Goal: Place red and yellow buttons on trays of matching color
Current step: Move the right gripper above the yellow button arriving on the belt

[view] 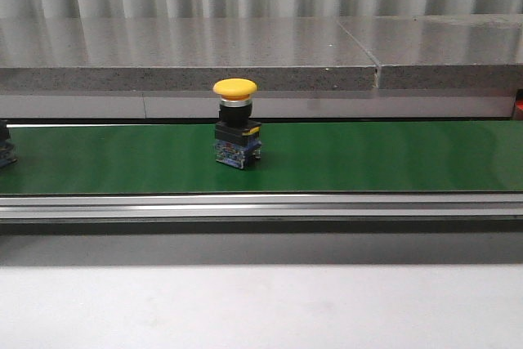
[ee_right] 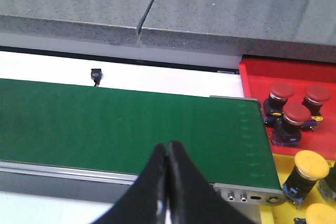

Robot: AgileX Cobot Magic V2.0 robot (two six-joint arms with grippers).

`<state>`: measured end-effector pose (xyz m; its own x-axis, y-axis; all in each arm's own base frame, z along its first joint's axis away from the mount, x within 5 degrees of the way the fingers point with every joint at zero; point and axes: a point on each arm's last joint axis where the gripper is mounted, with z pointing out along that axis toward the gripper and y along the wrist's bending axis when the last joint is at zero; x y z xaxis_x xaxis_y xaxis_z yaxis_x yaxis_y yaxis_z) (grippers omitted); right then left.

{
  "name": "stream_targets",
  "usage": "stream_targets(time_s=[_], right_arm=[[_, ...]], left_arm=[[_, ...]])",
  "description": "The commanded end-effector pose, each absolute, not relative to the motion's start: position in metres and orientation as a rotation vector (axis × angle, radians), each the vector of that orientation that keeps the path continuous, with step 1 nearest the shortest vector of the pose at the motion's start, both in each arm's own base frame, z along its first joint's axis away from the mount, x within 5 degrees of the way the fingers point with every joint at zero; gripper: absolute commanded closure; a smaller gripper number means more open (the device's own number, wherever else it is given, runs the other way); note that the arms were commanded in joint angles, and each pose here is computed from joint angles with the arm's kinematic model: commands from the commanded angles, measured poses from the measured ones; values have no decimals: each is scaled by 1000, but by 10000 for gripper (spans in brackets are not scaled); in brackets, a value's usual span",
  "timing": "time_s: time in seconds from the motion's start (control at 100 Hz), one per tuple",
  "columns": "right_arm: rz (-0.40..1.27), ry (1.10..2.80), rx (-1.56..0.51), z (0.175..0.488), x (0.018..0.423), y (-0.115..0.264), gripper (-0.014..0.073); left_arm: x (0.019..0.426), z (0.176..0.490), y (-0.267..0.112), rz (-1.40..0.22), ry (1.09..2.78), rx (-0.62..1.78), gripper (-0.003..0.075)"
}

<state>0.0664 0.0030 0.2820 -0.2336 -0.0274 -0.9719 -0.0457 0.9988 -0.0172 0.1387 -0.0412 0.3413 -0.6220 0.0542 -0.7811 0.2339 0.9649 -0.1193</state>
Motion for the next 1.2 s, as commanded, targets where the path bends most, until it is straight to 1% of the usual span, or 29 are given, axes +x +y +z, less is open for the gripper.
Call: stream_targets(time_s=[0.0,0.26,0.47,0.81,0.89,1.19], right_arm=[[8,1708,-58,297,68,3,661],[8,1708,-58,297,68,3,661],[8,1708,-58,297,68,3,661],[17,1707,-53,297,69,3,661],[25,1729,-50,299,72,4,661],[27,1881,-59,330,101,5,661]], left_arm=[[124,350,-39,-291,2131,197,741],[76,343,-27,-307,2055,201,741],[51,341,-21,-310,2037,210,741],[48,340,-21,-310,2047,213,741],[48,340,-21,-310,2047,213,741],[48,340,-21,-310,2049,214,741]])
